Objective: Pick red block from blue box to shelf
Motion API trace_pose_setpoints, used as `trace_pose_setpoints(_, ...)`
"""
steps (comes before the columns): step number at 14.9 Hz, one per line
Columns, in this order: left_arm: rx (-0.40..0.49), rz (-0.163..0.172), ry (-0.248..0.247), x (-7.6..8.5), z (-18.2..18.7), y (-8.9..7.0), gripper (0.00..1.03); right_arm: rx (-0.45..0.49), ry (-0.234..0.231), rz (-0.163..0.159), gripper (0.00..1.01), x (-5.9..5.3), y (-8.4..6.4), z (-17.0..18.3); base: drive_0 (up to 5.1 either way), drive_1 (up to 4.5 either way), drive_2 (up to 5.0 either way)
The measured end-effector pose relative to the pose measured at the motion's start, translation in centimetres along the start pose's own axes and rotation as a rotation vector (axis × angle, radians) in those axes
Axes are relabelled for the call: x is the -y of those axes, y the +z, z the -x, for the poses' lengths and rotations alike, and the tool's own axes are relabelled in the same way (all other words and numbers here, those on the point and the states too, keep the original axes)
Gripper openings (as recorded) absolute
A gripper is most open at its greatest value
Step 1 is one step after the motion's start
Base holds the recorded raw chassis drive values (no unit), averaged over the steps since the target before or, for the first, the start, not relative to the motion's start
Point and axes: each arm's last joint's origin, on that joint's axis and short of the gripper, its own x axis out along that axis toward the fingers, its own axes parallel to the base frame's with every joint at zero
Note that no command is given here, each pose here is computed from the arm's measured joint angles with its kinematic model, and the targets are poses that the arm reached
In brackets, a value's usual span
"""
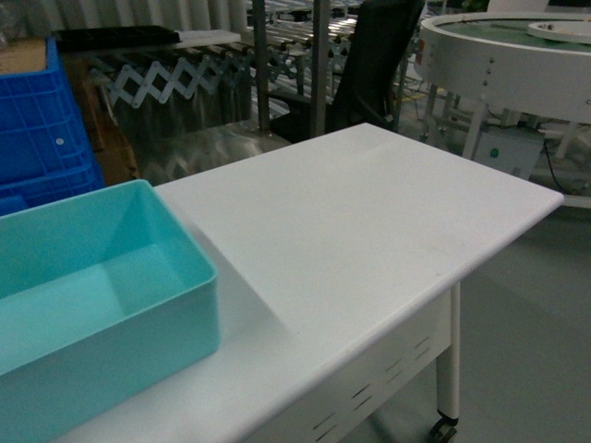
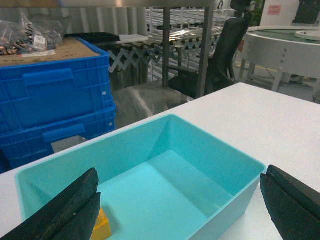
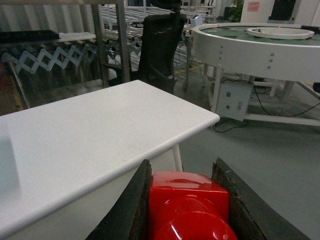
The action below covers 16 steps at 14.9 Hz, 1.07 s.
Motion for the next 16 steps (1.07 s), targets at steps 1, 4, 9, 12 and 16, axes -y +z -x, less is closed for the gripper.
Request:
trace_pose_setpoints(1,0.000,0.000,0.000,0.00,0.00,0.00,0.98,-0.001,0.000,0.000,0.29,0.00,-0.01,0.00,-1.5,-1.47,-1.5)
trace_pose_setpoints(4,0.000,0.000,0.000,0.00,0.00,0.00,0.98,0.000,0.000,0.000,0.29,0.00,0.00,0.00,-1.5,-1.47,-1.5)
trace_pose_setpoints(9,0.000,0.000,0.000,0.00,0.00,0.00,0.98,-0.001,0.000,0.000,0.29,0.00,-0.01,0.00,-1.5,-1.46,-1.5)
trace_pose_setpoints(12,0.000,0.000,0.000,0.00,0.00,0.00,0.98,-0.001,0.000,0.000,0.29,0.00,-0.01,0.00,-1.6,-1.56,-1.6)
trace_pose_setpoints(16,0.000,0.000,0.000,0.00,0.00,0.00,0.98,0.000,0.000,0.000,0.29,0.00,0.00,0.00,-1.7,-1.70,-1.7)
